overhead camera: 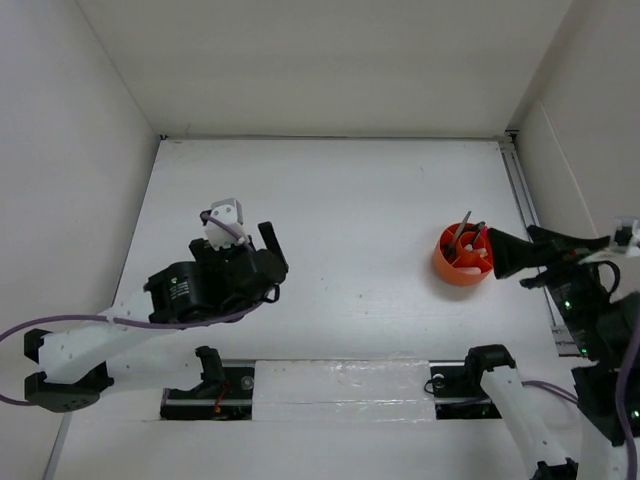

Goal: Sort the stationery into containers
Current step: Reset both arms

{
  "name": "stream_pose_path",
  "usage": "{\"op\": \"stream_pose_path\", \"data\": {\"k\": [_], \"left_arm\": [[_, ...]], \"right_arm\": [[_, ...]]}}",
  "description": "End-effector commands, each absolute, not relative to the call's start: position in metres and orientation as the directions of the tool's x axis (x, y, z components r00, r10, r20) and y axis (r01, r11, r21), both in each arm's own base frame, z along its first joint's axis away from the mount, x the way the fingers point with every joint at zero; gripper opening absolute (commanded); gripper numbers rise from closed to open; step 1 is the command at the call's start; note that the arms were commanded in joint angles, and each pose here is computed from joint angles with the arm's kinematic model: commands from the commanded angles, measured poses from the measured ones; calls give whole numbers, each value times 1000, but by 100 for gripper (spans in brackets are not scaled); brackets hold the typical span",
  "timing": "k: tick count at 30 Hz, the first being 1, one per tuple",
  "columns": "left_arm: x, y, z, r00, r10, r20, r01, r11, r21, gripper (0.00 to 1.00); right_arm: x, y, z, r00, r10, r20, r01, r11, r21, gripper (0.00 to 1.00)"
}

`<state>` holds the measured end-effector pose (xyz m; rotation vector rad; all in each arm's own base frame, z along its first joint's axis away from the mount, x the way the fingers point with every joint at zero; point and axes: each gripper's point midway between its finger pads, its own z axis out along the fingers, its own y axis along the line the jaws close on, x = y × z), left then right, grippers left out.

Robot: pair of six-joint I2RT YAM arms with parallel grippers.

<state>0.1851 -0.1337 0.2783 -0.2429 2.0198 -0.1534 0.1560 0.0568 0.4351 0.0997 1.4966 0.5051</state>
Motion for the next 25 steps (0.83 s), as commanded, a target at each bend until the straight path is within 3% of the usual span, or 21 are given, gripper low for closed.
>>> {"op": "stream_pose_path", "data": {"k": [1,11,25], "left_arm": [[189,-113,316,-327,-343,-881,-152,939,-309,99],[176,-77,403,-244,-494,-835,-56,867,-496,99],[171,-59,400,-228,-501,-835,-50,862,-504,99]], "right_arm": [[127,29,424,-26,331,-943,-116,936,332,100],[74,0,411,26,317,-948,-65,947,315,100],[56,-7,414,37,330,-943,-69,943,327,100]]}}
